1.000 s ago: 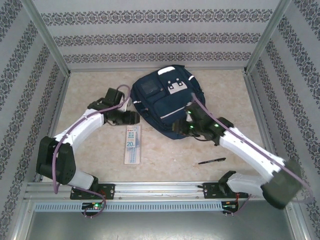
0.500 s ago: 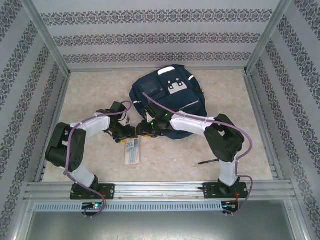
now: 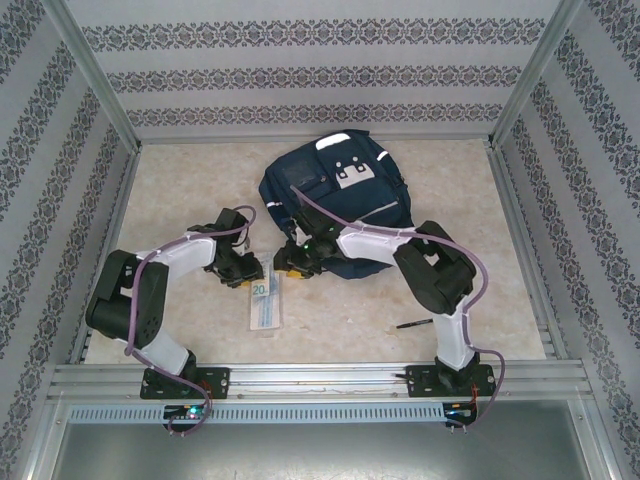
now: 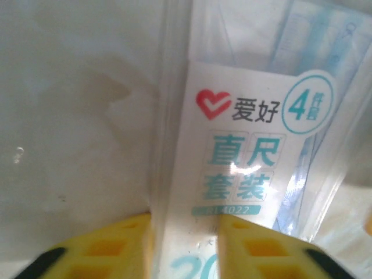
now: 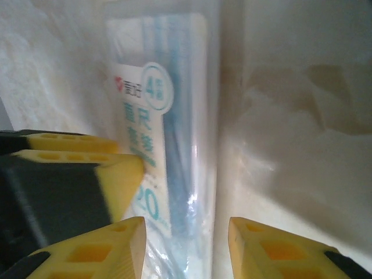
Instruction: Pack books, pencil case, and school supplies into a backpack
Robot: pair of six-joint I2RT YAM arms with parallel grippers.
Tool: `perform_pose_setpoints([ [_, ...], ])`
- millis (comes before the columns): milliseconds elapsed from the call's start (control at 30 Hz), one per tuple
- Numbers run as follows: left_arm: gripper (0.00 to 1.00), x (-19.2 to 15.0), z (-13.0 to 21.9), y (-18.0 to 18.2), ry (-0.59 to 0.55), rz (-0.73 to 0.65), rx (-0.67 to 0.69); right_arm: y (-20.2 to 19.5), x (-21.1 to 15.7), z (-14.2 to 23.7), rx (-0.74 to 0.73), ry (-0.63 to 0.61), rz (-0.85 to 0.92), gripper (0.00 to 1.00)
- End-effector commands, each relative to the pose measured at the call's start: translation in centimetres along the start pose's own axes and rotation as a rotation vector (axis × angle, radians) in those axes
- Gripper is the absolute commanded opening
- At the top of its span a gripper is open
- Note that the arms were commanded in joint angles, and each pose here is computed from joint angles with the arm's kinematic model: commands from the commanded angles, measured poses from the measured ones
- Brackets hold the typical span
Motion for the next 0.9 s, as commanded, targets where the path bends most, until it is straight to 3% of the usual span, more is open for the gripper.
perform_pose_setpoints([
  [0,0.23,-0.9,-1.9,2.0,0.035,0.062,0.056,0.6,-0.1,-0.7,0.025,0.051,0.008,0.42],
  [233,0.20,-1.3,-2.2,2.3,0.032,0.077,0.034,0.1,0.2,-1.9,0.070,0.091,0.013,0.44],
  [533,0.14,-1.6,-1.9,2.7,0.030,0.099,-0.001,1.3,0.0,-3.3,0.123,0.148,0.026,0.37],
  [700,0.17,-1.5,-0.9,2.0,0.015,0.102,-0.065,1.7,-0.2,-2.8,0.169,0.128,0.051,0.05],
  [767,0.22,-1.1,0.9,1.4,-0.043,0.094,-0.095,2.1,-0.4,-2.0,0.167,0.100,0.076,0.00],
  [867,0.27,-0.3,4.3,0.1,-0.162,0.052,-0.146,3.0,-0.8,0.2,0.161,0.030,0.128,0.00],
])
Point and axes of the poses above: each hand's point on the last joint's axis, 136 mm out from that joint toward the fingers, its own z axis back along the fingers, its own y axis along the line the jaws close on, x = y × z, the point moved 9 cm from there along z, back along the fingers, and after that the axes turned 3 degrees about -z, right-handed, at the moved point
